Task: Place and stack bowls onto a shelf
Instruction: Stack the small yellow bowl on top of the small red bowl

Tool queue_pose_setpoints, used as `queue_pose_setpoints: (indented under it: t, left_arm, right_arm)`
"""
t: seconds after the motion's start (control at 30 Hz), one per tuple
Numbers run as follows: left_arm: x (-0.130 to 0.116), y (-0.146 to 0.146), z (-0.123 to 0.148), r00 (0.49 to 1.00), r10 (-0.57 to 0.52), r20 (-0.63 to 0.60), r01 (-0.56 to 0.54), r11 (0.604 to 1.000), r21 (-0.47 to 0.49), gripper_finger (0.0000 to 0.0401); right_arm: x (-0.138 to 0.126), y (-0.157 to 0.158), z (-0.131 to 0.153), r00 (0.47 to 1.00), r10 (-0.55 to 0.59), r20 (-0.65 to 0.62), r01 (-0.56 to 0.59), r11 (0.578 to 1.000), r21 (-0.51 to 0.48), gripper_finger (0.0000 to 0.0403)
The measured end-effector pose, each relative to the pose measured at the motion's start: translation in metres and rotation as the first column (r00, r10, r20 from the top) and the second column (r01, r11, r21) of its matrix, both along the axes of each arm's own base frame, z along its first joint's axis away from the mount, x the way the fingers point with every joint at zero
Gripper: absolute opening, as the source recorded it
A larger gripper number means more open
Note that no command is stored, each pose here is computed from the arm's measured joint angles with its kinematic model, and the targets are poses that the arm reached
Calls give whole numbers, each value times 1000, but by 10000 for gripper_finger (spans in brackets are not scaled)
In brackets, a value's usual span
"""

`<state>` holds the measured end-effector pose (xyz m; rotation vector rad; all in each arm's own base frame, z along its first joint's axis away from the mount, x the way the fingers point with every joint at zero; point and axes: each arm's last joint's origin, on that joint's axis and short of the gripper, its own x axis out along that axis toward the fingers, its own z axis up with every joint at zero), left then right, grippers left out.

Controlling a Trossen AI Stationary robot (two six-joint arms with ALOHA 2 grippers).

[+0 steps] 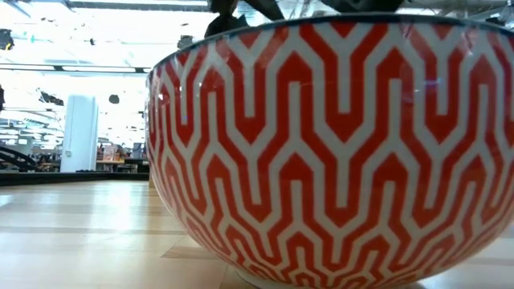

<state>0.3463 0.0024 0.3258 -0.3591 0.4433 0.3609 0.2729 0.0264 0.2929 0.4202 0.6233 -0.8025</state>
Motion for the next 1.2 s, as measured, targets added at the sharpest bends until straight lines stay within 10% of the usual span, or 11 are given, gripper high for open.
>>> queue_pose_setpoints:
  t: [0.47, 0.87, 1.2]
  left_arm:
    - [-7, 17, 14, 983, 157, -100, -144, 981, 128, 250]
    - [-7, 21, 17, 973, 216, -76, -199, 963, 184, 38]
    - [-6, 28, 24, 983, 169, -73, -153, 971, 182, 9]
  right_arm:
    - [57, 9, 41, 992, 29, -125, -65, 952, -298, 39]
    - [59, 9, 59, 981, 62, -182, -129, 913, -386, 54]
    - [37, 4, 89, 971, 220, -91, -236, 932, -276, 186]
